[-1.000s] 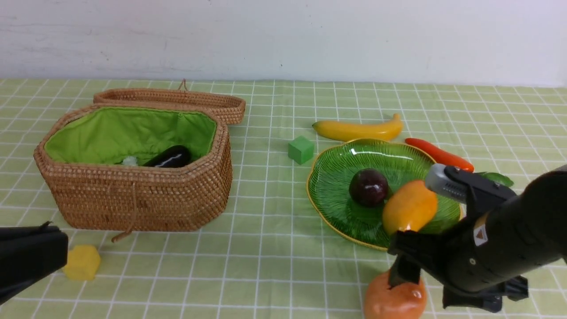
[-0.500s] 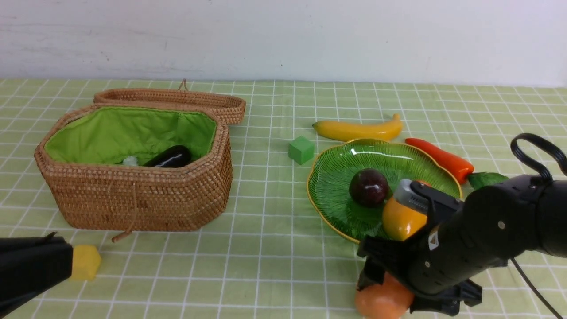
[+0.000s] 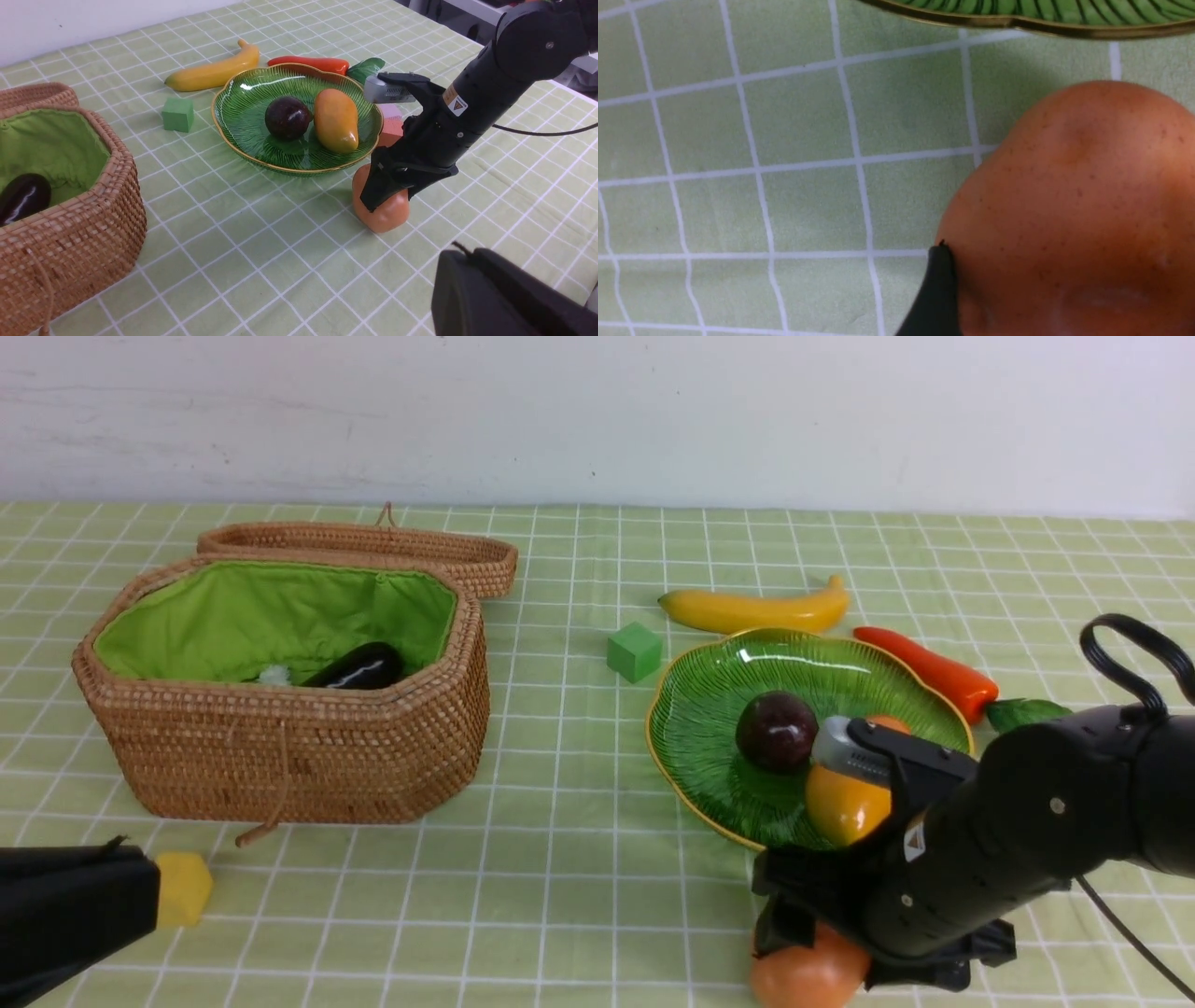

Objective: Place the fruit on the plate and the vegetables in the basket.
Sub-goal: Use the right arm to grab a potato and put it into the left basket

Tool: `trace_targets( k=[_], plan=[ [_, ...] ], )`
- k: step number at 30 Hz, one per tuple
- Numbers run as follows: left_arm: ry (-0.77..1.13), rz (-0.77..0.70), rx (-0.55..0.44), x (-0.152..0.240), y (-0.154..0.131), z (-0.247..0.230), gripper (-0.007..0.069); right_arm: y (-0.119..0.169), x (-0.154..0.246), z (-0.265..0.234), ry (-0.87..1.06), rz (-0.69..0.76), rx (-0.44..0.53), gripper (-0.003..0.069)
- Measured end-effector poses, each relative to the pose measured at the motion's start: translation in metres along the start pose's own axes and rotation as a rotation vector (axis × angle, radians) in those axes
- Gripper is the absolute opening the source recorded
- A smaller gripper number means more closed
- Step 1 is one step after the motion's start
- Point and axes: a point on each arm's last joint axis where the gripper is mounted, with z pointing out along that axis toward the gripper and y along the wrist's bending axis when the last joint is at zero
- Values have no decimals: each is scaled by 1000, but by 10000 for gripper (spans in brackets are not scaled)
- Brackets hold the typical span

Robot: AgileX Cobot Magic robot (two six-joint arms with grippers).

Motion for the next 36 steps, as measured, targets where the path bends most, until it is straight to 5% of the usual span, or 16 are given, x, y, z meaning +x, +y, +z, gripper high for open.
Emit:
trace_targets(
  k=[36],
  plan=[
    [29, 10, 3, 3, 0, 0, -13, 2, 10, -44, 121, -141, 41, 602]
  ],
)
